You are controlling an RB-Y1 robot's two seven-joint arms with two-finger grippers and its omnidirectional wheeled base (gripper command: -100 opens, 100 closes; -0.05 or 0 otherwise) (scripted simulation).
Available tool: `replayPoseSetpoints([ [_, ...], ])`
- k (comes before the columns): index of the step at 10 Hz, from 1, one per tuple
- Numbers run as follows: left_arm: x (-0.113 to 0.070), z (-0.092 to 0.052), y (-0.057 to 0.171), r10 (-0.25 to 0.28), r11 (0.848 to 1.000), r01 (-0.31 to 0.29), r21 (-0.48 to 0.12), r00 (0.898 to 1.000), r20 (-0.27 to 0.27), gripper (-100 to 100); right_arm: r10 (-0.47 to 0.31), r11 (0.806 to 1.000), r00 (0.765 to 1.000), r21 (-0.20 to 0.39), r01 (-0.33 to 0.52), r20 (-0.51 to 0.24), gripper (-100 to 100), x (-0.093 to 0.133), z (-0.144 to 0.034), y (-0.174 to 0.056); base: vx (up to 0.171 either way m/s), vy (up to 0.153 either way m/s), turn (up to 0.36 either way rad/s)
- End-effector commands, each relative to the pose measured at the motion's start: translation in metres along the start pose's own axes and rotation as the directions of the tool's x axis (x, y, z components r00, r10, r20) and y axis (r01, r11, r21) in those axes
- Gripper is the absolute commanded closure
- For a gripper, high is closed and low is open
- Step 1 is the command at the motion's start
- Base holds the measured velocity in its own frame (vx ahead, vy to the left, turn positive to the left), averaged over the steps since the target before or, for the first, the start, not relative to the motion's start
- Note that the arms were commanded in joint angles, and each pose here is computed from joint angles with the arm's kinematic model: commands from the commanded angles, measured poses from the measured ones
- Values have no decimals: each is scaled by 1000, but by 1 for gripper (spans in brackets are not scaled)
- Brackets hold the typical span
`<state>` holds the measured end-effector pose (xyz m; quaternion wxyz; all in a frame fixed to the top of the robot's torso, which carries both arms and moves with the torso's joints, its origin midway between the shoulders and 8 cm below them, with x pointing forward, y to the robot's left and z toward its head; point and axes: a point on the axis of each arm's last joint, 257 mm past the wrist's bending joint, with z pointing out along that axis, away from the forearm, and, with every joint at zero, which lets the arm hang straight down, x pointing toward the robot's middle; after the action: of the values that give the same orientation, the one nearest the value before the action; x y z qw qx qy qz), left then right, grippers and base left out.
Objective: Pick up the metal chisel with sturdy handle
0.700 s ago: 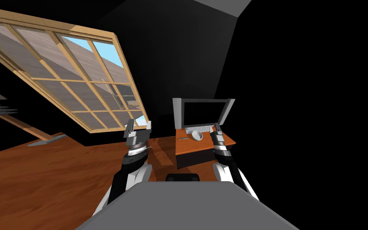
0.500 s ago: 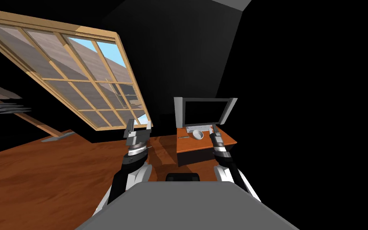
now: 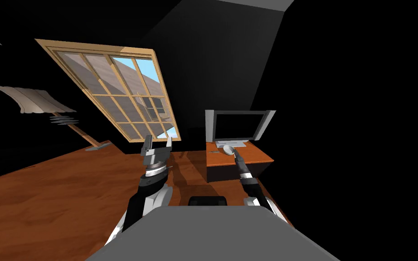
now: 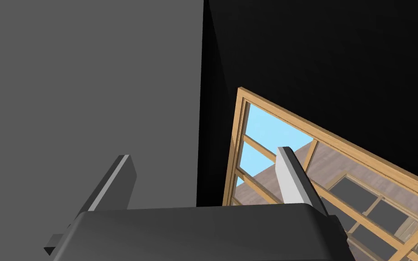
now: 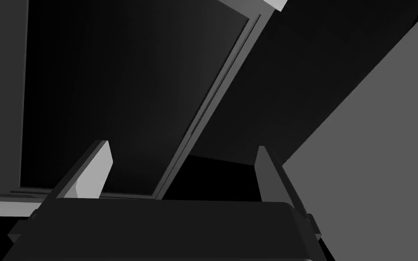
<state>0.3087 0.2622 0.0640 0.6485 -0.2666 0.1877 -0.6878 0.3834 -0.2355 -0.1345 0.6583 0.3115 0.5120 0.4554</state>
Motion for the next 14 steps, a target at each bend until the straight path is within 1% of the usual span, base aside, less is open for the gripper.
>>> replayPoseSetpoints([
  [1, 0, 0, 0, 0, 1000, 0, 0, 1000, 0, 0, -76, 993, 995, 87, 82, -71, -100, 20, -24, -37, -147, 127, 156],
  [2, 0, 0, 0, 0, 1000, 0, 0, 1000, 0, 0, -123, 980, 985, 138, 140, -125, -100, 32, -40, -60, -123, 169, 189],
  [3, 0, 0, 0, 0, 1000, 0, 0, 1000, 0, 0, -172, 963, 968, 178, 205, -184, -100, 43, -57, -79, -109, 176, 219],
  [4, 0, 0, 0, 0, 1000, 0, 0, 1000, 0, 0, -210, 936, 944, 225, 269, -255, -100, 55, -80, -106, -82, 166, 207],
  [5, 0, 0, 0, 0, 1000, 0, 0, 1000, 0, 0, -222, 932, 940, 226, 282, -260, -100, 56, -81, -108, -42, 105, 49],
  [6, 0, 0, 0, 0, 1000, 0, 0, 1000, 0, 0, -258, 903, 908, 252, 348, -330, -100, 65, -104, -127, -18, 91, 167],
  [7, 0, 0, 0, 0, 1000, 0, 0, 1000, 0, 0, -265, 897, 903, 258, 360, -339, -100, 66, -107, -132, -10, 72, 57],
  [8, 0, 0, 0, 0, 1000, 0, 0, 1000, 0, 0, -302, 855, 855, 278, 439, -422, -100, 75, -136, -156, -9, 101, 125],
  [9, 0, 0, 0, 0, 1000, 0, 0, 1000, 0, 0, -303, 854, 854, 277, 440, -423, -100, 75, -136, -156, -3, 90, 77],
  [10, 0, 0, 0, 0, 1000, 0, 0, 1000, 0, 0, -335, 805, 793, 282, 521, -509, -100, 82, -168, -179, 8, 107, 135],
  [11, 0, 0, 0, 0, 1000, 0, 0, 1000, 0, 0, -354, 764, 732, 271, 585, -582, -100, 87, -196, -195, 34, 152, 231],
  [12, 0, 0, 0, 0, 1000, 0, 0, 1000, 0, 0, -358, 752, 719, 272, 600, -596, -100, 87, -202, -201, 50, 115, 85],
  [13, 0, 0, 0, 0, 1000, 0, 0, 1000, 0, 0, -374, 704, 641, 245, 667, -671, -100, 90, -234, -217, 74, 113, 139],
  [14, 0, 0, 0, 0, 1000, 0, 0, 1000, 0, 0, -373, 697, 632, 246, 674, -679, -100, 90, -239, -221, 51, 78, 64],
])
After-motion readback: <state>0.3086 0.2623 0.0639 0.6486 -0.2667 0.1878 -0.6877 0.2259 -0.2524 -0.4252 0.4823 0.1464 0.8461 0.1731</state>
